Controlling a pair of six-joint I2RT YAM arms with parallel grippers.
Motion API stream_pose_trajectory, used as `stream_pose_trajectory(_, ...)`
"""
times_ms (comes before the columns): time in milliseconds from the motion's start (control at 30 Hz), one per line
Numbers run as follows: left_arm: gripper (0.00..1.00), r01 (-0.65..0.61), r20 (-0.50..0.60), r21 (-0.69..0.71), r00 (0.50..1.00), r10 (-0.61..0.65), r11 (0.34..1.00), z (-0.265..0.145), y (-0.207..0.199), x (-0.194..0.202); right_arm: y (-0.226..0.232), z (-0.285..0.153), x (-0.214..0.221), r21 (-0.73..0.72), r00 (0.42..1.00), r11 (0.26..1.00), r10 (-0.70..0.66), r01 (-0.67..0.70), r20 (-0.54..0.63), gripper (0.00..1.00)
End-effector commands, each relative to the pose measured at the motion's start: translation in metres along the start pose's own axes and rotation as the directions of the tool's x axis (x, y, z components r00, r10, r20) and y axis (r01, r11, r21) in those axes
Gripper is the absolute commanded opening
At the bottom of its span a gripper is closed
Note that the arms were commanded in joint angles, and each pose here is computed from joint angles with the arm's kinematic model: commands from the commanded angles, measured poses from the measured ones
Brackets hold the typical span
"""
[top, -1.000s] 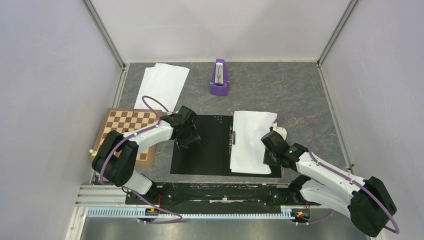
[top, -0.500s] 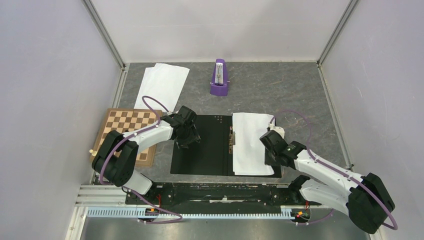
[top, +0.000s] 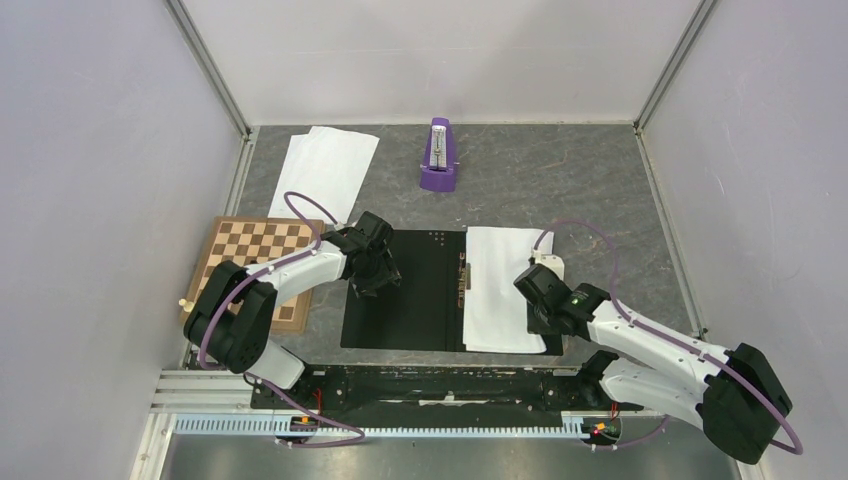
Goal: Put the files into the folder
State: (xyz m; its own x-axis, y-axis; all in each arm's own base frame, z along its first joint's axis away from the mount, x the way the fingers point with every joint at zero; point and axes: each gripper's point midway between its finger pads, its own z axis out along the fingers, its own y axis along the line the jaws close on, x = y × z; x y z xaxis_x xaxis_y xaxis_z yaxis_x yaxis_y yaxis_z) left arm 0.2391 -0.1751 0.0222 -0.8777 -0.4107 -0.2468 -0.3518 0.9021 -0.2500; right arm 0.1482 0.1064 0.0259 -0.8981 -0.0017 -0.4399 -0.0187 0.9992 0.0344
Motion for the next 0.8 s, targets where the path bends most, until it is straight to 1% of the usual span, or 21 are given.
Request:
stream_pose_trajectory(0,0.66,0.03,-0.003,0.006,1.0,-0.03,1.0,-0.001,-0.002,0.004,-0.002,-0.007,-0.012,0.029,0.999,1.0,0.008,-0.009,0.038,0.1)
stream_pose_trajectory(100,0.66,0.026,-0.003,0.011,1.0,-0.026,1.0,-0.002,-0.002,0.004,-0.002,-0.01,-0.019,0.032,0.998,0.999,0.006,-0.008,0.056,0.31)
stream_pose_trajectory(133,0.67,0.023,-0.003,0.012,1.0,-0.023,1.0,-0.002,-0.003,0.004,-0.001,-0.011,-0.02,0.032,0.998,0.999,0.004,-0.006,0.06,0.35)
stream_pose_trajectory(333,0.68,0.002,0.003,0.025,1.0,-0.002,1.0,-0.005,-0.006,0.001,-0.001,-0.024,-0.041,0.053,0.994,0.999,-0.015,0.009,0.11,0.59)
stream_pose_trajectory(400,0.68,-0.004,0.008,0.019,1.0,0.004,1.0,-0.006,-0.006,0.0,-0.005,-0.03,-0.049,0.082,0.991,0.996,-0.028,0.018,0.131,0.66)
stream_pose_trajectory(433,0.68,-0.006,0.011,0.017,1.0,0.006,1.0,-0.006,-0.005,-0.001,-0.006,-0.032,-0.053,0.094,0.99,0.995,-0.033,0.02,0.137,0.67)
stream_pose_trajectory(533,0.68,-0.01,0.017,0.016,1.0,0.01,1.0,-0.009,-0.005,-0.003,-0.011,-0.033,-0.057,0.125,0.988,0.992,-0.036,0.017,0.152,0.66)
stream_pose_trajectory(567,0.68,-0.011,0.017,0.018,1.0,0.011,1.0,-0.009,-0.006,-0.003,-0.014,-0.032,-0.056,0.136,0.988,0.991,-0.036,0.016,0.149,0.61)
stream_pose_trajectory(667,0.68,-0.015,0.023,0.021,1.0,0.015,1.0,-0.012,-0.006,-0.004,-0.018,-0.027,-0.049,0.141,0.991,0.99,-0.028,0.01,0.129,0.41)
stream_pose_trajectory(733,0.68,-0.016,0.023,0.019,1.0,0.016,1.0,-0.012,-0.006,-0.004,-0.021,-0.024,-0.044,0.143,0.993,0.99,-0.021,0.004,0.12,0.34)
stream_pose_trajectory(767,0.68,-0.017,0.023,0.02,1.0,0.017,1.0,-0.013,-0.006,-0.004,-0.022,-0.023,-0.044,0.144,0.993,0.99,-0.017,-0.001,0.121,0.32)
